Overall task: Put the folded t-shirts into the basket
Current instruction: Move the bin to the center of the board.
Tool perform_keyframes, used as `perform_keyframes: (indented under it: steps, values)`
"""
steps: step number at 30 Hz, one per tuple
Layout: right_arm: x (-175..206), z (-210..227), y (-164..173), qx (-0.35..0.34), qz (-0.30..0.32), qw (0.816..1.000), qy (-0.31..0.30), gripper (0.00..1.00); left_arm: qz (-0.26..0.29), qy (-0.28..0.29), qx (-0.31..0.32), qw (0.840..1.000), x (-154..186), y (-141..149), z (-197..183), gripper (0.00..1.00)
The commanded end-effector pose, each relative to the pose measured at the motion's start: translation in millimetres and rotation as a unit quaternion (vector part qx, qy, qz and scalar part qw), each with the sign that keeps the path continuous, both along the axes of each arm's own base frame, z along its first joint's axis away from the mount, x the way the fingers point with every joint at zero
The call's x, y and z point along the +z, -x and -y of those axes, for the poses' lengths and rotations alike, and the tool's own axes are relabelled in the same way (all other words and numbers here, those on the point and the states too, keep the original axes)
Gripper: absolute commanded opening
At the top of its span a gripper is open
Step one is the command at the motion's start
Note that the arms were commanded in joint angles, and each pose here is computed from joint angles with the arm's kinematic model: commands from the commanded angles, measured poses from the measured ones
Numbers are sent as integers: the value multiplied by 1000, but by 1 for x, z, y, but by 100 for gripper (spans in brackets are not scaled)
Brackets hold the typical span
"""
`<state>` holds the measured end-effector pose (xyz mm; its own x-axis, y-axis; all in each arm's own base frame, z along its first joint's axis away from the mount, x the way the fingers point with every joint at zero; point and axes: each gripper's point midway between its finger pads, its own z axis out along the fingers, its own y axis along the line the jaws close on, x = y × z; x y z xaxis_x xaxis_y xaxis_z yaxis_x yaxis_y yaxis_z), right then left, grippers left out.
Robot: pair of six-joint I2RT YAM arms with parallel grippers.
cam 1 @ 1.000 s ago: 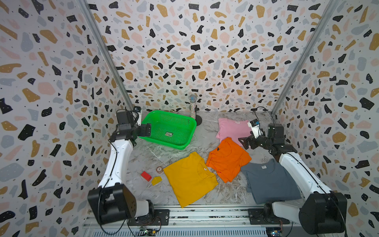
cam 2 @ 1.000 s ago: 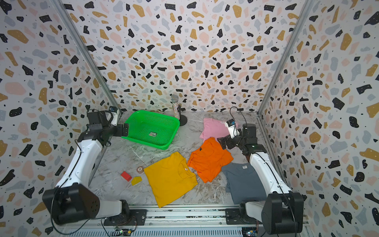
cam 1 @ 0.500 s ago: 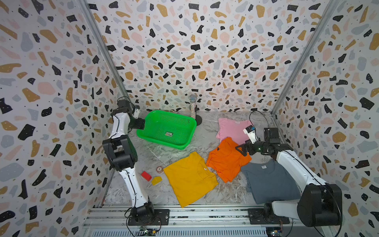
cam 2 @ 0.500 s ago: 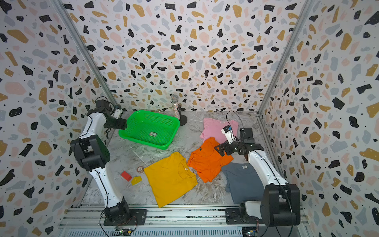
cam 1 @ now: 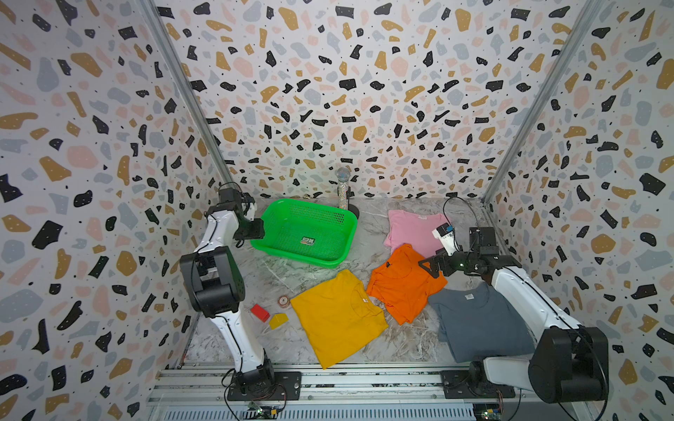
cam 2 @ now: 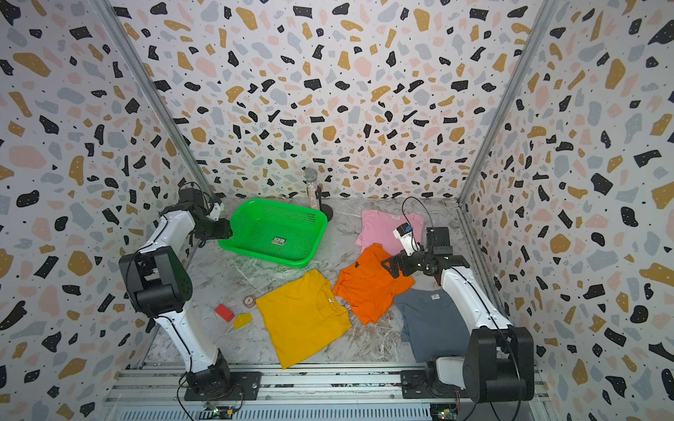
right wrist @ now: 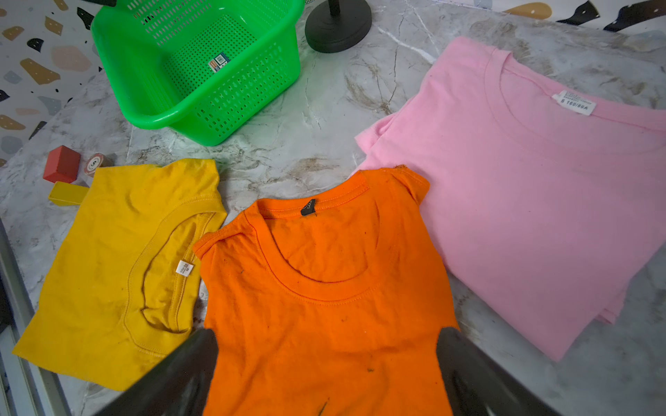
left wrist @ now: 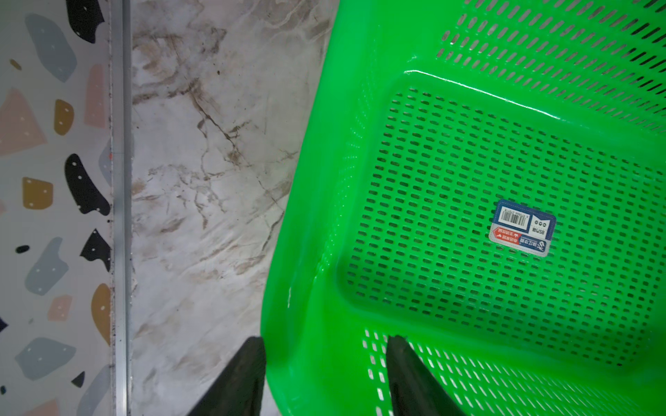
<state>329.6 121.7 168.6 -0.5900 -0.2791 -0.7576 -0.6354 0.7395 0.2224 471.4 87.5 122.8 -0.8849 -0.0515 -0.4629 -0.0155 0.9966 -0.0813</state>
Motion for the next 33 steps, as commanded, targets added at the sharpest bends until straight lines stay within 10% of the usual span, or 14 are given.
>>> perform_keyframes:
  steps: [1, 13, 22, 29, 33]
  values:
    - [4, -2, 6, 10, -2, 1000, -5, 100, 1, 37, 27, 999, 1, 9, 15, 52]
    - [-1, -4, 5, 14, -14, 1000, -10, 100, -20, 99, 59, 993, -13, 38, 62, 44]
    - [-6, -8, 13, 18, -64, 998, -21, 96, 31, 21, 36, 999, 34, 39, 45, 68]
    - [-14, -28, 74, 127, -134, 983, 17, 89, 81, -21, -127, 988, 85, 89, 72, 79]
    - [-19, -43, 111, 192, -147, 970, 30, 88, 61, 34, -293, 954, 82, 157, 128, 81]
